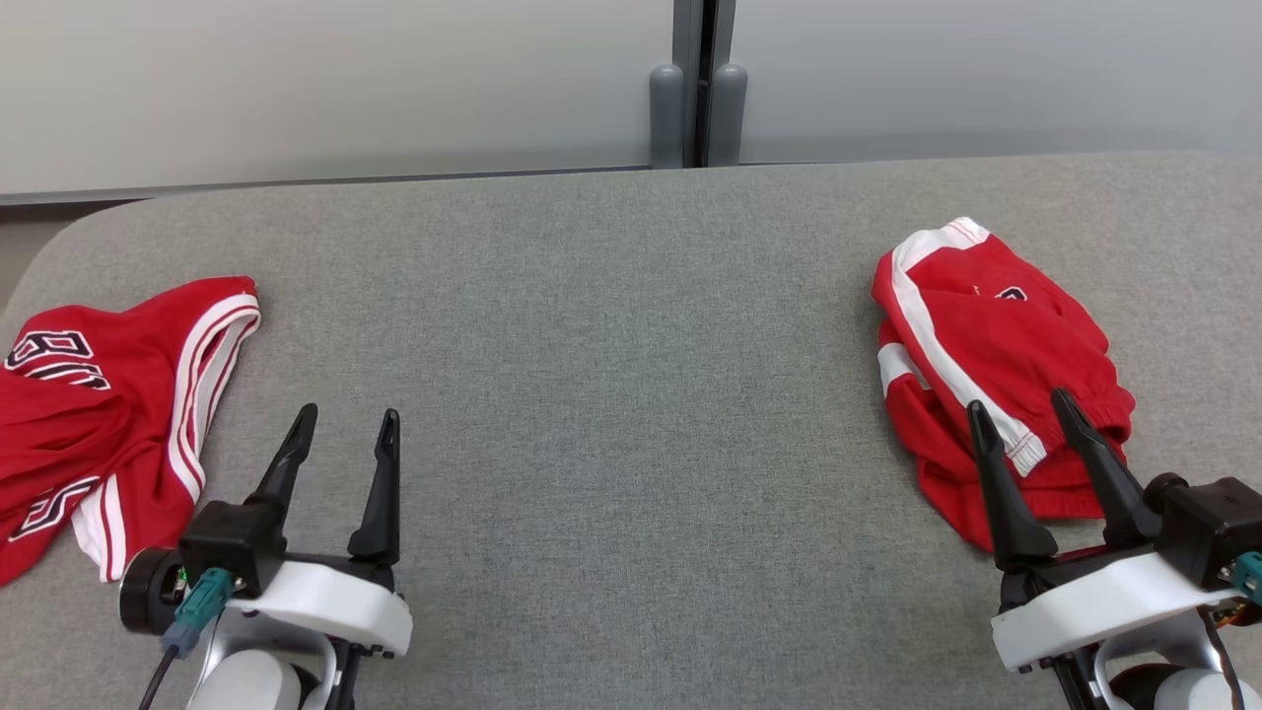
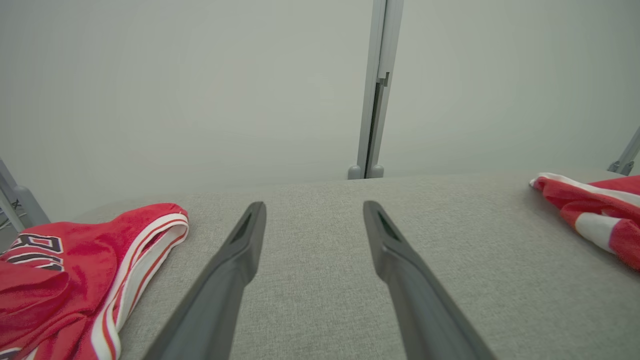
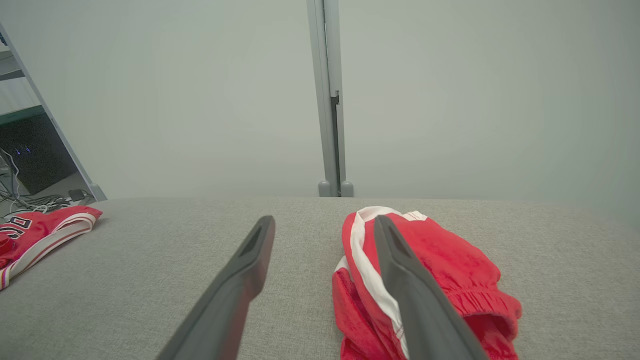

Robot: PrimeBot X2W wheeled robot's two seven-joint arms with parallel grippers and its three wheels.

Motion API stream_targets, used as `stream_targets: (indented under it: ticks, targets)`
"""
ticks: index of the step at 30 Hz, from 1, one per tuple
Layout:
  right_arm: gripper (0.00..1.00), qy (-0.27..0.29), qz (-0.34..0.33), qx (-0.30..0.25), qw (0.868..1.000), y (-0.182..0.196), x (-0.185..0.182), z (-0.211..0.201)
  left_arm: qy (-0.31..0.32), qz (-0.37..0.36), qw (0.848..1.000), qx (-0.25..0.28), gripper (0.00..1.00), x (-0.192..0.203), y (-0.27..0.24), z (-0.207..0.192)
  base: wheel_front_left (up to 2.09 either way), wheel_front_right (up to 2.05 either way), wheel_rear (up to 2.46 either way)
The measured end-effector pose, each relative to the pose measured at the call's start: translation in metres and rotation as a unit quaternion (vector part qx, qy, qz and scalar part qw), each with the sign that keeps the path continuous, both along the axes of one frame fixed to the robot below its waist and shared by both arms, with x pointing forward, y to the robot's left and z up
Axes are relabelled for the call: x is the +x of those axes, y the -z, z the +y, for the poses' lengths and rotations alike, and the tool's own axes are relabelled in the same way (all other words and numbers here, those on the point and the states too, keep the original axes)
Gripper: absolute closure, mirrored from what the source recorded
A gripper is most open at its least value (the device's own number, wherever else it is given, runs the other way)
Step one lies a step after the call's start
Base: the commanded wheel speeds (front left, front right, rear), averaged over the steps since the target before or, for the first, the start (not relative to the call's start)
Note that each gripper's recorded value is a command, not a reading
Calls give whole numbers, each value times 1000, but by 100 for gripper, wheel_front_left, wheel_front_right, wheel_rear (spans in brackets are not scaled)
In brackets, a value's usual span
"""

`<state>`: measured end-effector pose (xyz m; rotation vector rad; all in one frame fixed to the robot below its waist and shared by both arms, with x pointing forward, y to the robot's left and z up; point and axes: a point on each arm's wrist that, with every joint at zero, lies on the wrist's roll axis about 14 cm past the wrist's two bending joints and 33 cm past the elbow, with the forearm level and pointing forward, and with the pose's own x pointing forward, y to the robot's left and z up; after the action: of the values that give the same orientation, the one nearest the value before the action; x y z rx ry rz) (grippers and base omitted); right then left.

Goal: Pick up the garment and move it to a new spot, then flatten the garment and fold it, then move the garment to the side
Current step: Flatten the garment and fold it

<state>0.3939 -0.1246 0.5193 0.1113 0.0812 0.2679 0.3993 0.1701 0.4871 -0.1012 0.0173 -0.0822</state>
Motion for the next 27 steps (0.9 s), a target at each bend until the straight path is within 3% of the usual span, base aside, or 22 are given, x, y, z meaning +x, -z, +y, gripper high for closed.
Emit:
stream_targets:
  ticks: [15,23,27]
  targets:
    - [0,27,21,-4,999,20,16,-18,131,-26,991,-8,0,55,-25,-85,0,0,0]
    - [0,58,16,6,998,26,30,-35,285,-37,958,-16,0,93,-46,-197,0,0,0]
    - [0,78,21,7,997,35,29,-46,348,-3,937,-7,0,98,-28,-245,0,0,0]
